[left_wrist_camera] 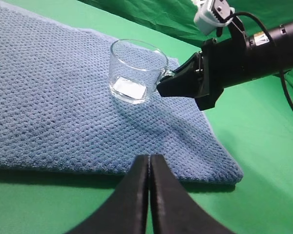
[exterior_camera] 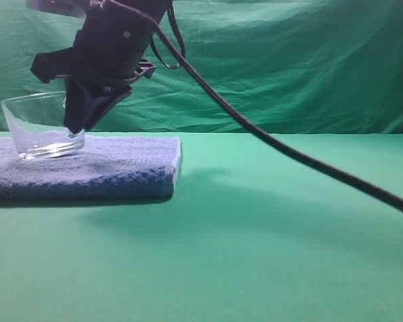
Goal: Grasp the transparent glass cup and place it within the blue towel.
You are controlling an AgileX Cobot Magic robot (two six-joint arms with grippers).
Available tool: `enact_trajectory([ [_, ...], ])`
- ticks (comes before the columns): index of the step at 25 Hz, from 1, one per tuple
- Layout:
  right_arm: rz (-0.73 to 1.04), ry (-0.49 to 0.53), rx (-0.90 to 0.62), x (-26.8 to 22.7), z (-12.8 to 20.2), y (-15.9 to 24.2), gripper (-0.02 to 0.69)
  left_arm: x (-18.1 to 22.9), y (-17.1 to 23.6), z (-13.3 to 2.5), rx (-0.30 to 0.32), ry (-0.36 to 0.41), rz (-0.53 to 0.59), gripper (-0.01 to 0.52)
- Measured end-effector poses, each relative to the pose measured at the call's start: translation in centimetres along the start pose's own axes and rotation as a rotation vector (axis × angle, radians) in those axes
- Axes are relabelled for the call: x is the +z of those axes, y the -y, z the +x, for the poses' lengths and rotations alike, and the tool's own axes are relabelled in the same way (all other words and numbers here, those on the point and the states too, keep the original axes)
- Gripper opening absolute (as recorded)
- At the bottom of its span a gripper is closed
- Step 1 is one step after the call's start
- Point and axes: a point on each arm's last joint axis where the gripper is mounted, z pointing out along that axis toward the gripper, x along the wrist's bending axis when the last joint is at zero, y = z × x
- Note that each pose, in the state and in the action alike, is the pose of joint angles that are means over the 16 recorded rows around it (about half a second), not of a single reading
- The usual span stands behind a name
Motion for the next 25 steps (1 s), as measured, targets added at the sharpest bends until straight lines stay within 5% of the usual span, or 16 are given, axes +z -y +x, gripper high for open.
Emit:
enact_trajectory([
  [5,-0.025,0.033,0.014,-4.7,-0.1,-1.8,0.425,0.0,0.0,0.0,0.000,0.000,0.000,0.000],
  [17,-0.091,0.096,0.100,-19.9,1.0,-4.4,0.034,0.0,0.0,0.0,0.000,0.000,0.000,0.000],
  [25,-0.021,0.086,0.137,-23.9,1.8,-3.6,0.000,0.0,0.0,0.0,0.000,0.000,0.000,0.000],
])
